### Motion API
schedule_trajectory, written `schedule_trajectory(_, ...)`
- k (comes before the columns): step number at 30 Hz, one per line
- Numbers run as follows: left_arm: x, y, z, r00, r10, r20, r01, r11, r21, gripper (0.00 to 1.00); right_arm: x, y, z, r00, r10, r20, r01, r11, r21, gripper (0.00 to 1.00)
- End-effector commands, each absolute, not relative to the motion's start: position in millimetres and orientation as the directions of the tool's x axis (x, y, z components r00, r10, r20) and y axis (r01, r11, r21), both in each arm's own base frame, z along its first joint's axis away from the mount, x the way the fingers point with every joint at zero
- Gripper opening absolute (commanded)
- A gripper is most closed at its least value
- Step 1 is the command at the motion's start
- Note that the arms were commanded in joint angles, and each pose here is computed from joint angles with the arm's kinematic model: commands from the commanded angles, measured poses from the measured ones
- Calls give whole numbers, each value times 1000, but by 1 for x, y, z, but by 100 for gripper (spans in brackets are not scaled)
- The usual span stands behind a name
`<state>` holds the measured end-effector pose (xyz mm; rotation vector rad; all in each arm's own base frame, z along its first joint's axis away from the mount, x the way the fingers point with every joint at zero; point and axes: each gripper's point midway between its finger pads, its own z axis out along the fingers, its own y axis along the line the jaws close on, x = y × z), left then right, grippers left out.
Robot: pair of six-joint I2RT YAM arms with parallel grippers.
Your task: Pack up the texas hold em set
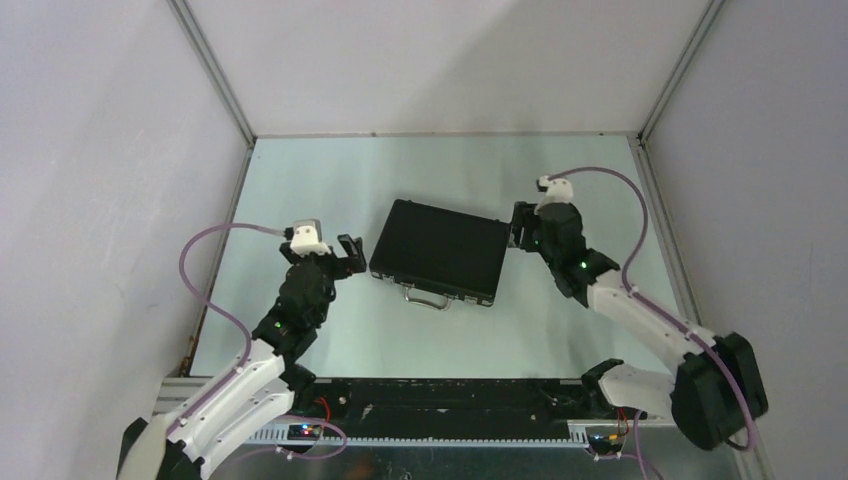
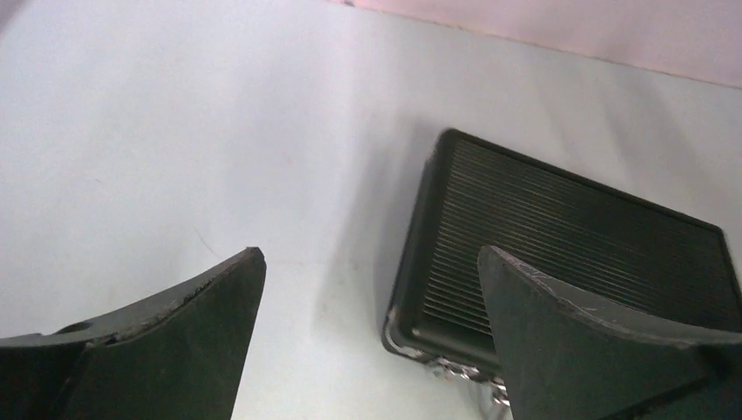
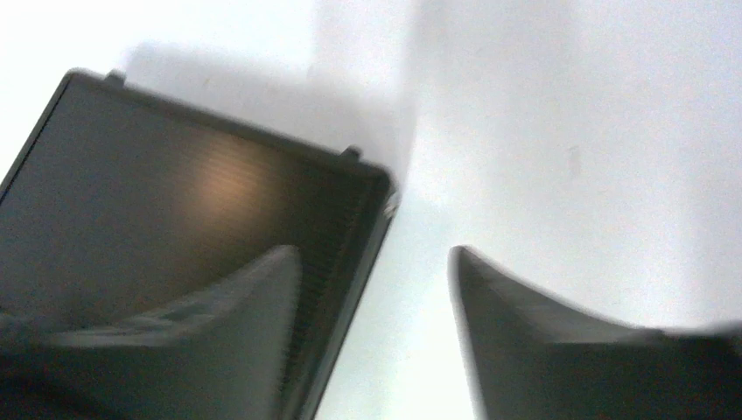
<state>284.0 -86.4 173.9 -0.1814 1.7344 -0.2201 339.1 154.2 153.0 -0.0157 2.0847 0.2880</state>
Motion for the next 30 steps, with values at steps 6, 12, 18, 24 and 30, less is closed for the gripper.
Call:
schedule_trajectory(6, 319, -35, 195, 0, 66, -998, -217, 974, 64, 100, 346, 83, 211, -46, 25, -999, 34, 999, 24, 99)
schedule_trajectory(12, 333, 12, 176, 27, -34, -999, -290, 956, -40, 100, 345, 27, 178, -72, 60, -996, 139, 989, 50, 99)
schedule_trajectory(18, 346, 32, 147, -20, -158, -987, -244, 958, -149, 100, 358, 22, 153, -98, -63, -993, 34, 997, -66, 99)
schedule_trajectory(24, 338, 38, 147, 15, -174, -985, -265, 949, -172, 100, 357, 9, 123, -157, 32, -987, 51, 998, 25, 100)
schedule_trajectory(30, 343, 38, 146, -10, -176, -984, -273, 948, -167, 100, 353, -15, 105, -65, 16, -998, 157, 988, 5, 99)
